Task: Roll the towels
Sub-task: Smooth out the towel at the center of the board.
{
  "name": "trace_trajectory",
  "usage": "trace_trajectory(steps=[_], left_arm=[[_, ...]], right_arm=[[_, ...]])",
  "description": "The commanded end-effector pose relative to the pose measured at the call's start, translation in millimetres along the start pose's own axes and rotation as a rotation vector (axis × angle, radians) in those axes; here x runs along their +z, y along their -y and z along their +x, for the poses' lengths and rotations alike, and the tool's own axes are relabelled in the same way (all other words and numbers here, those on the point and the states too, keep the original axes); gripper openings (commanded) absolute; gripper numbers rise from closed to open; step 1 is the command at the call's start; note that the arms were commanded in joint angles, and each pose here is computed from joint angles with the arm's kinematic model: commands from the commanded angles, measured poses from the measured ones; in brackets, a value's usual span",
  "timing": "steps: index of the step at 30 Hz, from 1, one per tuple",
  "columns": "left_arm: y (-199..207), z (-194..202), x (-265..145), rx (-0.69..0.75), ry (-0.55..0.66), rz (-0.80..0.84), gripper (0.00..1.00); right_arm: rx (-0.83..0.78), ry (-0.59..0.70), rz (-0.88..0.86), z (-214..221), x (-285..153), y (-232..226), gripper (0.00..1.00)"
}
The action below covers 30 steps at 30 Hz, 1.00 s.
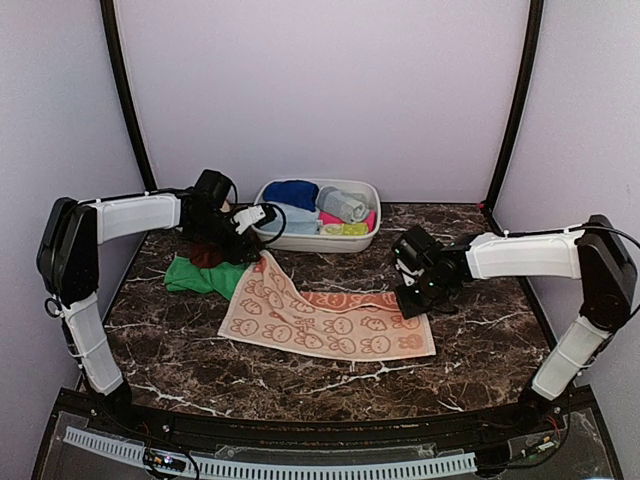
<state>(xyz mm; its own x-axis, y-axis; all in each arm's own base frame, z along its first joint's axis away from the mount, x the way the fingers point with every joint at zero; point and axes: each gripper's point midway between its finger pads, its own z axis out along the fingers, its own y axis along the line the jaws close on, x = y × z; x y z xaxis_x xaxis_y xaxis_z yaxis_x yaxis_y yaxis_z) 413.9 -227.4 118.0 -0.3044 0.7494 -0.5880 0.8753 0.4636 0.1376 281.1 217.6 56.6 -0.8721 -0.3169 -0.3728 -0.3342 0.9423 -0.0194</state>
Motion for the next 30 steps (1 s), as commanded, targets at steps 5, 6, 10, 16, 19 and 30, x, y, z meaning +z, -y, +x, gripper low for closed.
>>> trace_trajectory(steps=[5, 6, 10, 16, 19, 30], left_arm=[[12, -7, 12, 0.353, 0.046, 0.112, 0.55], [10, -8, 15, 0.364, 0.035, 0.125, 0.55], [7, -15, 19, 0.441, 0.039, 0.159, 0.55], [18, -2, 33, 0.515, 0.0, 0.282, 0.54], [21, 3, 37, 0.523, -0.015, 0.324, 0.52], [23, 12, 33, 0.489, -0.08, 0.363, 0.11]], right_arm=[[0.015, 0.054, 0.006, -11, -25, 11, 0.0], [0.015, 0.054, 0.003, -10, -25, 11, 0.0], [0.013, 0.049, -0.004, -4, -27, 11, 0.0], [0.012, 0.047, -0.002, -2, -30, 13, 0.0], [0.01, 0.045, -0.001, -2, -31, 13, 0.0], [0.007, 0.053, 0.03, -5, -37, 23, 0.0]])
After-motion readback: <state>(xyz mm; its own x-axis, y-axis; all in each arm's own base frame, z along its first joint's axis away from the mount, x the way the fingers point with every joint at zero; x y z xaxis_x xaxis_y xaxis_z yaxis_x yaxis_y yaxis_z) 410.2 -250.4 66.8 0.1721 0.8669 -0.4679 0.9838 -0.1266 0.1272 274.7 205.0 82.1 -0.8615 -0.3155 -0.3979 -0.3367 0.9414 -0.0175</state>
